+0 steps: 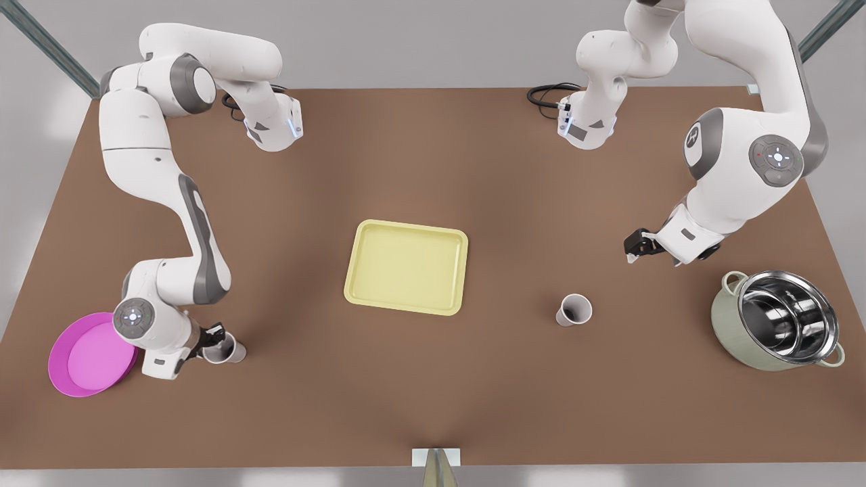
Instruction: Use the left arm to pick up the white IKEA cup from the tray and place it on the middle-left position; use the right arm to pick up the white IKEA cup from the tray and place it on the middle-right position
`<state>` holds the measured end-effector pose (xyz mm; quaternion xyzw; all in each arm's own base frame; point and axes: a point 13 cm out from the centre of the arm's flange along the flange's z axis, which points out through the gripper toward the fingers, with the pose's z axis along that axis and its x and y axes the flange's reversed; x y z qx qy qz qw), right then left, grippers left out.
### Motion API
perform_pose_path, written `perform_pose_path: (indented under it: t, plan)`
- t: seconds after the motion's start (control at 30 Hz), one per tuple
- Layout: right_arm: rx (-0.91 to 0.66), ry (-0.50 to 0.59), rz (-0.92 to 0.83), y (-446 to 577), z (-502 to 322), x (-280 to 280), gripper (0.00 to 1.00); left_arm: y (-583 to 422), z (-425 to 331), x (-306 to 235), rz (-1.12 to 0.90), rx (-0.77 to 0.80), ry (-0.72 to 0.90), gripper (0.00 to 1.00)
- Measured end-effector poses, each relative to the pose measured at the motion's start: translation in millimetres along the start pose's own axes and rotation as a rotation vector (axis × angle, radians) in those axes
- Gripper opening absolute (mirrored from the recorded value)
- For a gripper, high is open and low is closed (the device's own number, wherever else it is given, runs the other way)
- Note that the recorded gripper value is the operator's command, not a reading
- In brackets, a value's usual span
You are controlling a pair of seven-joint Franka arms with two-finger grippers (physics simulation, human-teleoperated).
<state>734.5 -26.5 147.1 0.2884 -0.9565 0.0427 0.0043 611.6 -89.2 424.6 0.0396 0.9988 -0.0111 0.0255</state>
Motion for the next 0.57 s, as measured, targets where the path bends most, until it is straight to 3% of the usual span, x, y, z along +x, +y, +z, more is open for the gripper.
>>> perform_pose_path:
  t: [0.17, 0.27, 0.3, 0.4, 0.57]
  plan:
    - [0.04, -0.03, 0.008, -15.0, -35.8, -0.7, 0.65, 0.2, -1.1, -0.1, 0.003, -0.001, -0.002, 1.0]
    - [0.072, -0.084, 0.031, -22.5, -102.3, -1.9, 0.97, 0.4, -1.0, -0.1, 0.005, -0.001, -0.001, 1.0]
    - [0.074, -0.114, 0.059, -21.1, -147.3, 2.2, 1.0, 1.0, -0.8, -0.2, 0.005, -0.001, -0.001, 1.0]
    - [0.046, -0.138, 0.169, -3.2, -240.5, 27.6, 1.0, 2.4, -0.7, -0.3, 0.004, -0.002, -0.001, 1.0]
    - [-0.11, 0.002, 0.306, 65.7, -186.6, 41.2, 1.0, 2.1, -1.5, -0.2, 0.006, -0.001, -0.002, 1.0]
